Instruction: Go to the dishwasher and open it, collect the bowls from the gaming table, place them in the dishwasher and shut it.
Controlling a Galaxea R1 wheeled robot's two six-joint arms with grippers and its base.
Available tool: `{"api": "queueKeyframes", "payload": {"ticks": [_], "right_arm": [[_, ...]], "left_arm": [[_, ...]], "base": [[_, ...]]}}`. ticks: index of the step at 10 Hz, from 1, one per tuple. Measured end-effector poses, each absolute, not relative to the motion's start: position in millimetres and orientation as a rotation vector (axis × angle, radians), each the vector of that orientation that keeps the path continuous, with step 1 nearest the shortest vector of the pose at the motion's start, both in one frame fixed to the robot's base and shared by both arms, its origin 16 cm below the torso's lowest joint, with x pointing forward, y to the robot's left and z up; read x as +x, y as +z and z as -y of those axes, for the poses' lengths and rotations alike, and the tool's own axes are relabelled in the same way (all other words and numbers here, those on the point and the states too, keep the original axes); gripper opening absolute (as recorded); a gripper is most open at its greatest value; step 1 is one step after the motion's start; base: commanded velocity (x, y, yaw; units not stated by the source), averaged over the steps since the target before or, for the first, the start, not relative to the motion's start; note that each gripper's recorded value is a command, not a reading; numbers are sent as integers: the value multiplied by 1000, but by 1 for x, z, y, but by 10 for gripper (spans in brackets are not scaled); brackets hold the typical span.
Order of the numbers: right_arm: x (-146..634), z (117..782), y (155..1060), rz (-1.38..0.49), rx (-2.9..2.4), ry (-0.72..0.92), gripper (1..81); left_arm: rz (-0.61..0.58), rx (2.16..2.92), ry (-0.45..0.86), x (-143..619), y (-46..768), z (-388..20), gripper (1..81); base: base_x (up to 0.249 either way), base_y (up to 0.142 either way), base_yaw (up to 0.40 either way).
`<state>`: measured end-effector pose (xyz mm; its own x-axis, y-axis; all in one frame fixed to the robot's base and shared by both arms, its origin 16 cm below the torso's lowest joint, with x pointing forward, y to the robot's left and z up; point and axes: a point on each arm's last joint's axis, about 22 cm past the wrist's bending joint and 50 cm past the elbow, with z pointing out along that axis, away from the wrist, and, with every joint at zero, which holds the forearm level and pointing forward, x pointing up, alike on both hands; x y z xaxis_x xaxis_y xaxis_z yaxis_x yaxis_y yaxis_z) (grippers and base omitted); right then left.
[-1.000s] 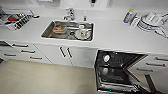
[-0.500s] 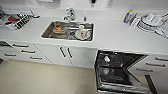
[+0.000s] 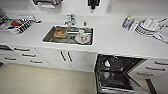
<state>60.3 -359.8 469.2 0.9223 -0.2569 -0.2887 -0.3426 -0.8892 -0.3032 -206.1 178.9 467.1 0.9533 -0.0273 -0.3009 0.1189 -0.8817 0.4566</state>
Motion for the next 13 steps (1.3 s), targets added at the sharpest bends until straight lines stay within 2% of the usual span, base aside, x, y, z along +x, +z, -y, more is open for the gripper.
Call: {"api": "queueKeyframes", "payload": {"ticks": [6,9,13], "right_arm": [[43,317,446,-386,-2687,216,811],[31,282,433,-387,-2657,211,811],[65,266,406,-376,-2661,139,811]], "left_arm": [[-40,2634,-317,-152,443,-180,811],[-27,2639,-269,-125,428,-180,811],[-12,2644,-211,-93,406,-180,811]], "base": [[0,0,0],[0,0,0],[0,0,0]]}}
